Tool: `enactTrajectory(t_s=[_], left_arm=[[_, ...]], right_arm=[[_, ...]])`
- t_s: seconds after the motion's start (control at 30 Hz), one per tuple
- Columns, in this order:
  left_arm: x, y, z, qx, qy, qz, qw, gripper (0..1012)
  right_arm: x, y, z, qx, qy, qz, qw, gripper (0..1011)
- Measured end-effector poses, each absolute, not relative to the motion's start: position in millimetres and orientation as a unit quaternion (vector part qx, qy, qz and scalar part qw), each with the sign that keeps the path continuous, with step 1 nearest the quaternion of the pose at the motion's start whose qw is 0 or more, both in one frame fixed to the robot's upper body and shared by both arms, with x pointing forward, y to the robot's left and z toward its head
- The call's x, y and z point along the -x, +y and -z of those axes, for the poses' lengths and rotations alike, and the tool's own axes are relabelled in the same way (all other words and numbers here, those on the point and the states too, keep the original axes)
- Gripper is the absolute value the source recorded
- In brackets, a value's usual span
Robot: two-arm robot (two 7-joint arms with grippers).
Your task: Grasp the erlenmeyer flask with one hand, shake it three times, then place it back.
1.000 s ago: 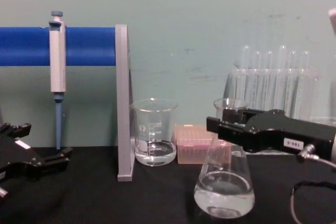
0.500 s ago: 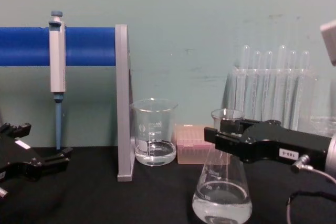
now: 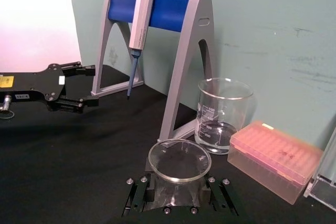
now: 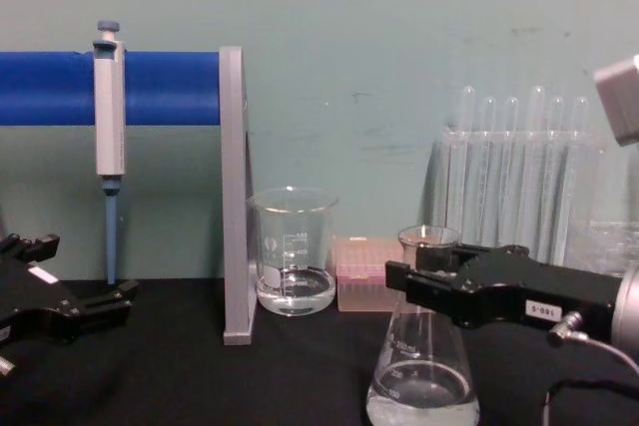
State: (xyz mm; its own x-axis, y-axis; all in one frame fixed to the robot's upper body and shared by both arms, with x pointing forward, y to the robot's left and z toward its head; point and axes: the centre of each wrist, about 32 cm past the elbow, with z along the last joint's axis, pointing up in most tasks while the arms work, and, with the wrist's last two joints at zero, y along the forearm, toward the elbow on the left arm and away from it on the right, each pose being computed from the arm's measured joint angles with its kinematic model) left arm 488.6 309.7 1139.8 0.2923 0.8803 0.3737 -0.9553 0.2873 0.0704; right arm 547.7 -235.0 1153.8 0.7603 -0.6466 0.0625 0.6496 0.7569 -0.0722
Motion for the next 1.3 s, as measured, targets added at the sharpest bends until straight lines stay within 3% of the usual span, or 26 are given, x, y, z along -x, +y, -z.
enactTrajectory(t_s=[1.03,1.3], left_arm=[[-488.6,309.7,-1139.8,-0.141,-0.132,-0.58,0.791,1001],[-488.6,309.7,-1139.8,-0.141,-0.132,-0.58,0.791,1001]], right_arm=[[-548.5,-234.9,-1152.5,0.051,-0.016,0.348,0.936,458],[-548.5,-234.9,-1152.8,0.05,-0.016,0.348,0.936,704]])
